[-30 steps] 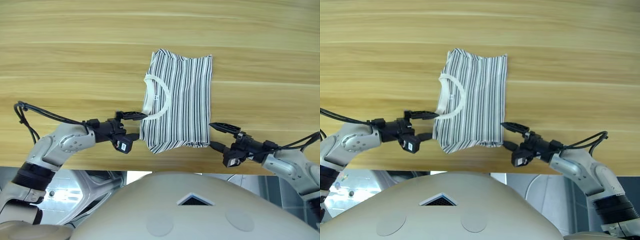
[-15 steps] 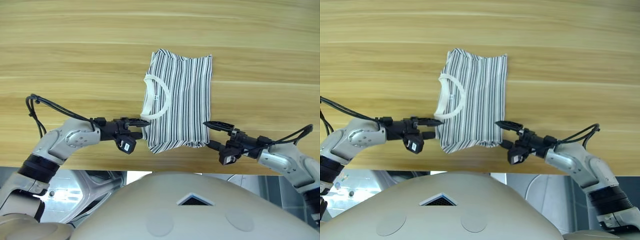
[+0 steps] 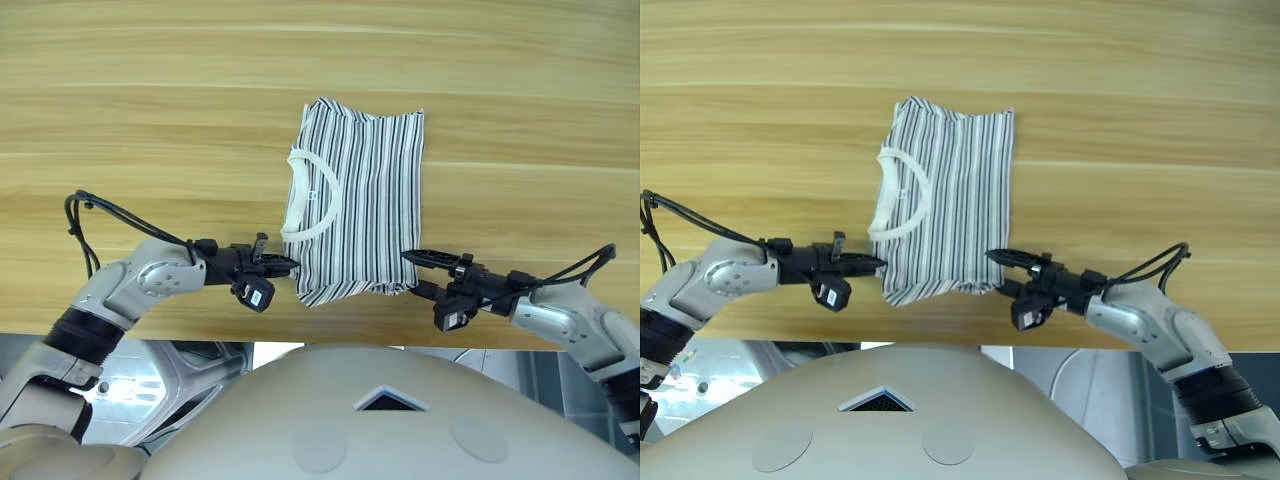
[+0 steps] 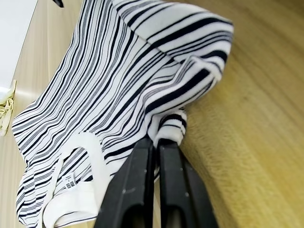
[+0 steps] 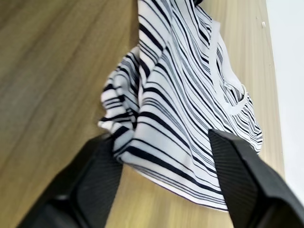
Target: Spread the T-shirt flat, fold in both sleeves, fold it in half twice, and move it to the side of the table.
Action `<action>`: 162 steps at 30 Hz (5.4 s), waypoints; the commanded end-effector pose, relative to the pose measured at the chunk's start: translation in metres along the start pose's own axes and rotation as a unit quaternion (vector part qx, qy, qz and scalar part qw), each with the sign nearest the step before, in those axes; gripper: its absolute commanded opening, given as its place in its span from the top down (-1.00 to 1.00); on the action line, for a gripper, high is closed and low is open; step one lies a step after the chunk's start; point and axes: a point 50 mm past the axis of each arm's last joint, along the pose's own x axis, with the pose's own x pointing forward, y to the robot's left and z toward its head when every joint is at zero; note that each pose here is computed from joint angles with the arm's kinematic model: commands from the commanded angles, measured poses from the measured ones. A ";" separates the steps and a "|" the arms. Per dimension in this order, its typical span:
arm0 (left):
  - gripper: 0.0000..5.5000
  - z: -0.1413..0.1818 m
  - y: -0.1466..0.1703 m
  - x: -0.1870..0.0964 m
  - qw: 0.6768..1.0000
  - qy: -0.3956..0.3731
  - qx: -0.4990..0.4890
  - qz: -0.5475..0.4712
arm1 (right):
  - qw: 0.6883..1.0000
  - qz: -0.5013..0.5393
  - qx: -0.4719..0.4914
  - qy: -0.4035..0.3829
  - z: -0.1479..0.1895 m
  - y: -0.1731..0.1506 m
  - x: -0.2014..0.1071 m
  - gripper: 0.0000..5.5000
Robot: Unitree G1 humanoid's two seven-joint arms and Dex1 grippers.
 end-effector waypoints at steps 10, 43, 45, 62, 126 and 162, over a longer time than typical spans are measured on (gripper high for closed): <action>1.00 -0.008 -0.012 0.001 0.999 0.020 -0.017 -0.034 | 0.998 0.049 0.022 0.026 -0.012 0.013 0.004 0.80; 1.00 0.043 -0.010 -0.013 0.929 -0.046 -0.220 0.294 | 0.965 -0.198 0.170 -0.022 0.011 -0.034 -0.022 0.96; 1.00 0.035 -0.004 -0.011 0.918 -0.038 -0.233 0.320 | 0.954 -0.233 0.185 -0.025 0.004 -0.047 -0.017 0.96; 1.00 -0.022 0.048 0.028 0.860 0.027 -0.298 0.414 | 0.934 -0.290 0.208 0.030 -0.058 -0.091 0.045 0.82; -0.46 -0.054 0.043 -0.035 0.411 -0.032 -0.463 0.784 | 0.186 -0.677 0.584 0.407 -0.206 -0.110 -0.057 -0.23; -0.46 -0.087 0.124 0.059 0.584 0.014 -0.469 0.662 | 0.668 -0.578 0.457 0.101 -0.113 -0.117 0.111 -0.23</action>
